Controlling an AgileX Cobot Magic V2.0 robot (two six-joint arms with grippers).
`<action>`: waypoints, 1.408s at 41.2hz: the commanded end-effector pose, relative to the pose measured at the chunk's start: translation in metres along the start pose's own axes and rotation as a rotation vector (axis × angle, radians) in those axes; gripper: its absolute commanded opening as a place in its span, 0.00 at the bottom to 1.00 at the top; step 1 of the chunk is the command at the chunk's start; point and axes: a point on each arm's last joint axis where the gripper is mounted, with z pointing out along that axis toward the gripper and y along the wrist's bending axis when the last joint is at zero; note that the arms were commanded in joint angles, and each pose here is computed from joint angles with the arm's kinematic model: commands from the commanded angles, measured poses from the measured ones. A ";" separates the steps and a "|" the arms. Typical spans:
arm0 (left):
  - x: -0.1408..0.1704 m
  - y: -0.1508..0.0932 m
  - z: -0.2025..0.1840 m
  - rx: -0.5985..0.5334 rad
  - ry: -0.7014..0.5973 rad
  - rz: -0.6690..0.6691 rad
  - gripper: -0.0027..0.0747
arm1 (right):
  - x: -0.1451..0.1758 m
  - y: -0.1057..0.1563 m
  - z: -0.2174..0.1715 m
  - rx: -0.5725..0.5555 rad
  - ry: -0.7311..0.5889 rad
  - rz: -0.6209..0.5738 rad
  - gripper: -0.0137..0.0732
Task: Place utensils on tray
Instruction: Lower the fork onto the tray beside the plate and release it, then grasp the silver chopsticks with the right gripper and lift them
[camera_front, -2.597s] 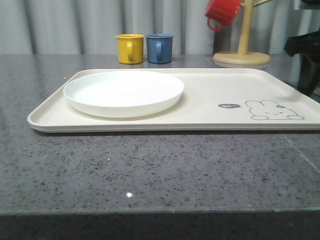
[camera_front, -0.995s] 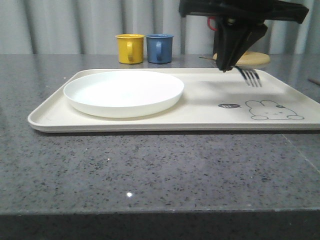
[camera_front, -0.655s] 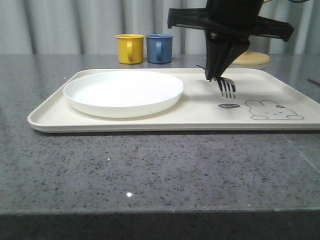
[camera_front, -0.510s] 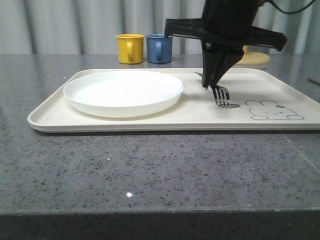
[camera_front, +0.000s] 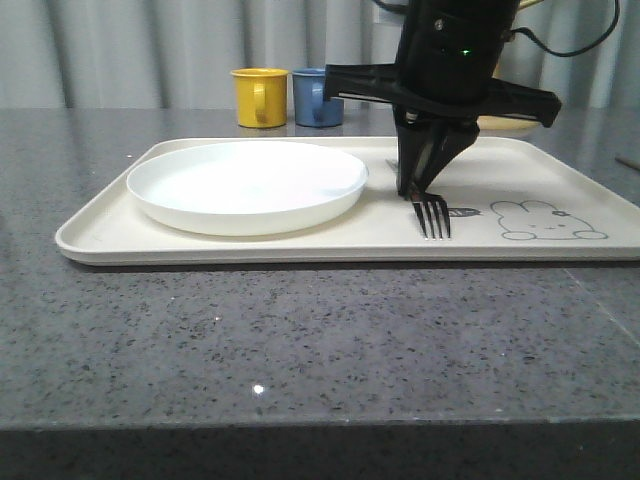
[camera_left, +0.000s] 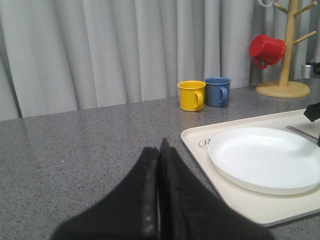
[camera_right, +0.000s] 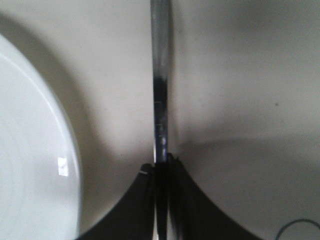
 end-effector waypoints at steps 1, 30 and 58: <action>-0.015 0.001 -0.001 -0.007 -0.096 -0.021 0.01 | -0.009 0.005 -0.025 -0.054 -0.081 0.007 0.40; -0.015 0.001 -0.001 -0.007 -0.096 -0.021 0.01 | -0.036 -0.078 -0.103 0.112 -0.153 -0.075 0.58; -0.015 0.001 -0.001 -0.007 -0.096 -0.021 0.01 | -0.026 -0.201 -0.087 0.198 -0.018 -0.059 0.58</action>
